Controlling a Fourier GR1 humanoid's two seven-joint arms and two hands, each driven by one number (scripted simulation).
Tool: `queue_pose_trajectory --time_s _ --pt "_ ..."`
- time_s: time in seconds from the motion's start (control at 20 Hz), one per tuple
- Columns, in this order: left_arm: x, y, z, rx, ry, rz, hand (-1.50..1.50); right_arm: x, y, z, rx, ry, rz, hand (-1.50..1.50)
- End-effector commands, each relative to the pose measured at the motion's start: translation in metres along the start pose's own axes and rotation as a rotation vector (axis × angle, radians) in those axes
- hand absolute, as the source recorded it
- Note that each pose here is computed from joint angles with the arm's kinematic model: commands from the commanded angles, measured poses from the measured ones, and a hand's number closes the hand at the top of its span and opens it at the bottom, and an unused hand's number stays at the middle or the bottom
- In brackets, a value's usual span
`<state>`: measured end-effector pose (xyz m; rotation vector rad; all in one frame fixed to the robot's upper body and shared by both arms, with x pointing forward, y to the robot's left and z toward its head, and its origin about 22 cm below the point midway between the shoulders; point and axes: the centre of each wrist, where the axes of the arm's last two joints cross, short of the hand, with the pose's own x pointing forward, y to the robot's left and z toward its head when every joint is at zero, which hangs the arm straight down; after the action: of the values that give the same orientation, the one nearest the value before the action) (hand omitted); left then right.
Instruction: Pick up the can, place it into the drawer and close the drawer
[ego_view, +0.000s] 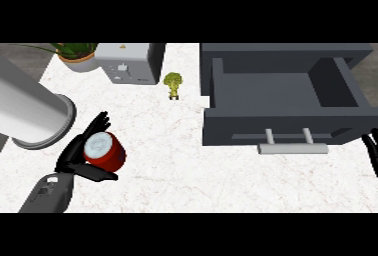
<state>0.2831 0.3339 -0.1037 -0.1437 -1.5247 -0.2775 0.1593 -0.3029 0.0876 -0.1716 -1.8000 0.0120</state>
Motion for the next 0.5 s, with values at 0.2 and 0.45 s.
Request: queue_pose_trajectory --time_s 0.2,0.45 --pt "0.005 -0.021 -0.014 -0.055 -0.012 0.04 -1.5 0.011 0.009 -0.004 -0.007 -0.016 -0.006 -1.5" --pt "0.011 -0.037 -0.023 -0.089 -0.05 0.048 1.5 0.009 -0.001 0.017 0.005 -0.009 -0.015 -1.5"
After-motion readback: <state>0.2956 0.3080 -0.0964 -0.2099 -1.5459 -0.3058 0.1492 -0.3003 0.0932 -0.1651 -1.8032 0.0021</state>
